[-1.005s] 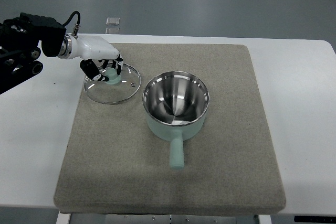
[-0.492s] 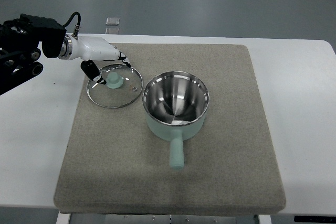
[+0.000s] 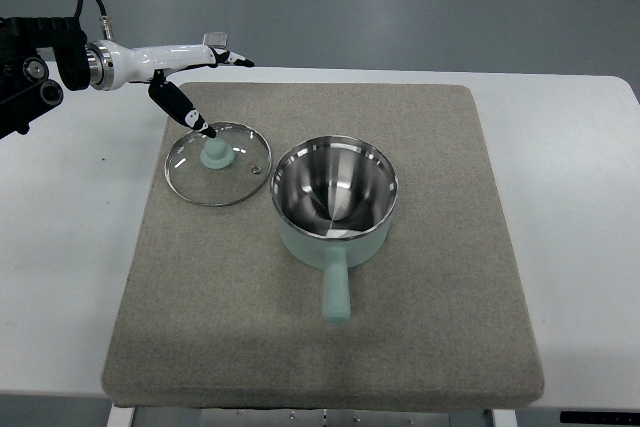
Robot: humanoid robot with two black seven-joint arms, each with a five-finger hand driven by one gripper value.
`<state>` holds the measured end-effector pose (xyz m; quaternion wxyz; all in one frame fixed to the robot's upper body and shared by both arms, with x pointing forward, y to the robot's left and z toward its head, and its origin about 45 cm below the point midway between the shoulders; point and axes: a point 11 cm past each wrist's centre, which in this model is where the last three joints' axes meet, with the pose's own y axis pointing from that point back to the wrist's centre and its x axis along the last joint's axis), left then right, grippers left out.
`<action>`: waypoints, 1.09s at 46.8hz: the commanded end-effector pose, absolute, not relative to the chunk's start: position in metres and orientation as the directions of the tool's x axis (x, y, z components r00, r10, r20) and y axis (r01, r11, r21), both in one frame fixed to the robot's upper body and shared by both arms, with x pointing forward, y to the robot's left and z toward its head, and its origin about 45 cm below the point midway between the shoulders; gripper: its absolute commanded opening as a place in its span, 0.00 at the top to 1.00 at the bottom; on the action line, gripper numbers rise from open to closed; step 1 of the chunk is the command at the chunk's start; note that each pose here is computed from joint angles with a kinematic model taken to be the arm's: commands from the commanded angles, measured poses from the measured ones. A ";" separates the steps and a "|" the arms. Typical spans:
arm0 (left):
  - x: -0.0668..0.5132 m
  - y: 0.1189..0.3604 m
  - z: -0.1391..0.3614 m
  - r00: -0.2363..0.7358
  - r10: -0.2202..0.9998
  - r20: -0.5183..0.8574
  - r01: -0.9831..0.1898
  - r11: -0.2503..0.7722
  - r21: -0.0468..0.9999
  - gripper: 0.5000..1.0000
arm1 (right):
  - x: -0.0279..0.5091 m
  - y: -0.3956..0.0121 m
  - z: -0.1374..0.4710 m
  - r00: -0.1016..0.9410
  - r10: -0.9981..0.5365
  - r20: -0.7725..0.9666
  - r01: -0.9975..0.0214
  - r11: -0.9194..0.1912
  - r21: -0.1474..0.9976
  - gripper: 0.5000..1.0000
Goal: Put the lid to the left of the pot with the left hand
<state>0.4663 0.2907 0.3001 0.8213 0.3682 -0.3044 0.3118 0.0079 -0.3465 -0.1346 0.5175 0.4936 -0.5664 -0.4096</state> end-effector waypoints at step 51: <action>0.480 0.368 0.293 0.373 0.839 -0.396 -0.907 0.419 0.033 0.01 | 0.008 -0.346 -0.135 0.023 -0.983 0.181 -0.136 0.176 0.975 0.16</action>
